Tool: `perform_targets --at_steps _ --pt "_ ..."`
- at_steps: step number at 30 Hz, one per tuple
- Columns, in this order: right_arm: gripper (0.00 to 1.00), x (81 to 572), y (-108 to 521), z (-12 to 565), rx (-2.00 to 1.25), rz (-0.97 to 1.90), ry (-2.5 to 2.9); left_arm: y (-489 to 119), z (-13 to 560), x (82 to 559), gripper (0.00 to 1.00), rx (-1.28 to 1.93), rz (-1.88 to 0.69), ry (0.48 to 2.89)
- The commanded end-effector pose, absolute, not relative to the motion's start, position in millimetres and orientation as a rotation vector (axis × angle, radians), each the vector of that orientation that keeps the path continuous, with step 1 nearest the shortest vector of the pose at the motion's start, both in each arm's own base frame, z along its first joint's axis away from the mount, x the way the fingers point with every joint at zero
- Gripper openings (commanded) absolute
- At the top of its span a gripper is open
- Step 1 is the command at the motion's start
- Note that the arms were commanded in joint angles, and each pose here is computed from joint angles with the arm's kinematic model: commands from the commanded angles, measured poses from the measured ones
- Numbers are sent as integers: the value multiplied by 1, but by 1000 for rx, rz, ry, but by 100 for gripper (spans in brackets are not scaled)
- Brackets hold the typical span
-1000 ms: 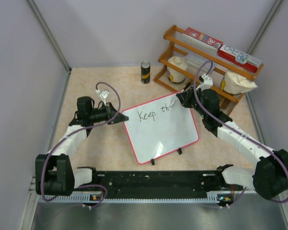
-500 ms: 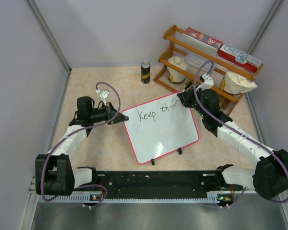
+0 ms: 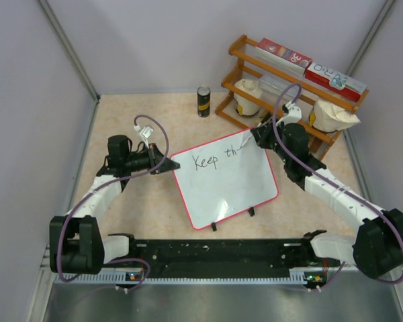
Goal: Write a sentence on the whiteboard
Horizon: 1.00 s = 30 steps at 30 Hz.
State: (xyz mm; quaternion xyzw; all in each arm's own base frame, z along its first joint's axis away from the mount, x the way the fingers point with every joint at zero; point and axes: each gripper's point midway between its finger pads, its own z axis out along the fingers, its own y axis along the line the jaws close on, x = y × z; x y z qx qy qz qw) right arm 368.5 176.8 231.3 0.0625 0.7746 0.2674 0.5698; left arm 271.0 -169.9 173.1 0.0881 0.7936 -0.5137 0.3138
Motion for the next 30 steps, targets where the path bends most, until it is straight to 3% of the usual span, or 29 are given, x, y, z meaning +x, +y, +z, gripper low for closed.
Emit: perform_targets --at_steps 1,30 --pt "0 382 176 266 151 636 1734 -162 150 280 0 264 -1179 2135" --pt "0 359 184 217 88 673 1877 -163 149 279 0 263 -1181 2141"
